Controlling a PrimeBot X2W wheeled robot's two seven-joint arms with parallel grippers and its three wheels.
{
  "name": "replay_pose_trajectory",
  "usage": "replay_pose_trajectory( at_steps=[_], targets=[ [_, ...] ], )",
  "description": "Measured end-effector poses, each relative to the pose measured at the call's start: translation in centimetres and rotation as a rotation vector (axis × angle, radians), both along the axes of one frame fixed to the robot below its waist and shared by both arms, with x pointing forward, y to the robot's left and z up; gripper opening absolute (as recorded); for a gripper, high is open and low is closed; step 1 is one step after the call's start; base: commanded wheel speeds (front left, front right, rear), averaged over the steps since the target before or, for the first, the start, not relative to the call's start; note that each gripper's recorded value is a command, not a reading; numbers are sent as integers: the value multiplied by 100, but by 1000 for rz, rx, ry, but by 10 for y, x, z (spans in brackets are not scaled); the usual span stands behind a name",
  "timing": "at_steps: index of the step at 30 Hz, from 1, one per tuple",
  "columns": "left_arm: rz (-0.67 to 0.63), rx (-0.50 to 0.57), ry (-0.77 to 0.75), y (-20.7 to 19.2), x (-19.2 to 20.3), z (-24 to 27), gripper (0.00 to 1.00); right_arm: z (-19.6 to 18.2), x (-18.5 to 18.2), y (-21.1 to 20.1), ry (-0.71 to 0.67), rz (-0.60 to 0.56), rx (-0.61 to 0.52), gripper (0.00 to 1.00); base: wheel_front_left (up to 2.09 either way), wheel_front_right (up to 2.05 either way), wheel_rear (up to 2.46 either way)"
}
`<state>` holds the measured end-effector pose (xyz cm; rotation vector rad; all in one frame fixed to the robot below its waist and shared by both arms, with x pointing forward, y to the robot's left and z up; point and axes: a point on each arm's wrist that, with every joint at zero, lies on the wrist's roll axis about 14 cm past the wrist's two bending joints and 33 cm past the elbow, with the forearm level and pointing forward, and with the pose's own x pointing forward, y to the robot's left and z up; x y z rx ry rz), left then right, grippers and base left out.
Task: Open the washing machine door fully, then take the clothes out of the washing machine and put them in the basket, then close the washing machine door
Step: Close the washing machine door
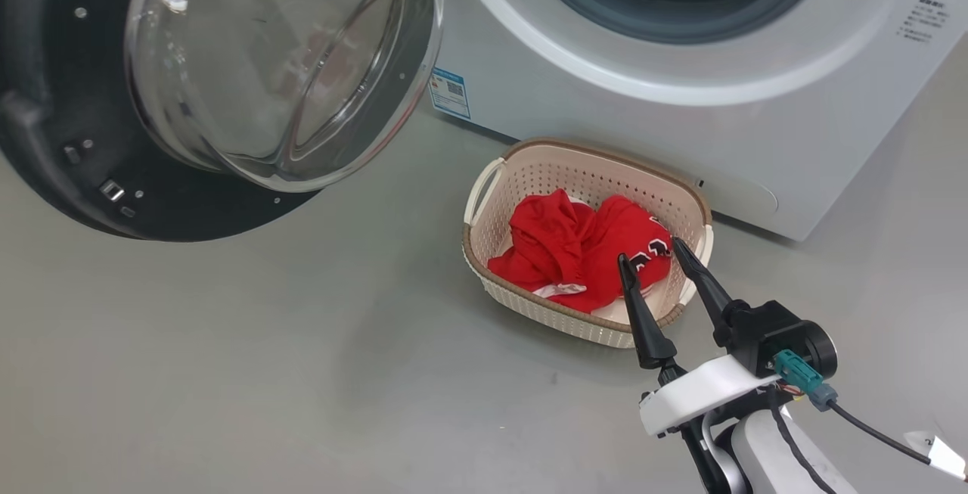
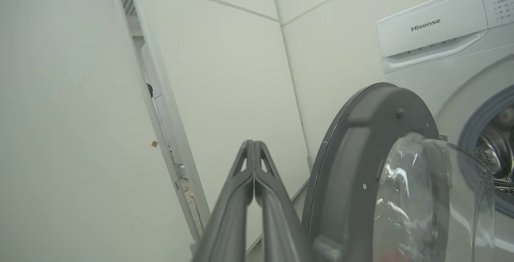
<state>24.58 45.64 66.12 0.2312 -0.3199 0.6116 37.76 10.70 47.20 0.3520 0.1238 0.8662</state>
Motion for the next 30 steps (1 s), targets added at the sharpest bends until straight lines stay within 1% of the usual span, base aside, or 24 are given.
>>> replay_pose_trajectory(
  at_steps=[3,9,13,14,15,18,21,24,27,30],
  targets=[
    [31,-96,-48,21,2,3,0,-4,3,-3,0,-6,-8,100,0,0,0],
    [76,-415,-196,63,7,-11,0,-8,13,-12,3,-35,-15,100,0,0,0],
    [108,-644,-272,82,15,-35,0,-12,18,-19,6,-57,-21,100,0,0,0],
    [108,-644,-272,82,15,-35,0,-12,18,-19,6,-57,-21,100,0,0,0],
    [118,-705,-294,86,16,-42,0,-13,19,-22,10,-63,-25,100,0,0,0],
    [131,-877,-386,96,22,-54,0,-17,21,-28,17,-81,-31,100,0,0,0],
    [149,-1017,-474,104,27,-62,0,-18,24,-33,18,-97,-35,100,0,0,0],
    [186,-1128,-506,110,30,-74,0,-19,26,-37,19,-109,-37,100,0,0,0],
    [207,-1211,-530,113,30,-83,0,-20,27,-40,23,-118,-41,100,0,0,0],
    [191,-1253,-522,112,38,-86,0,-22,28,-42,26,-125,-45,100,0,0,0]
  ],
)
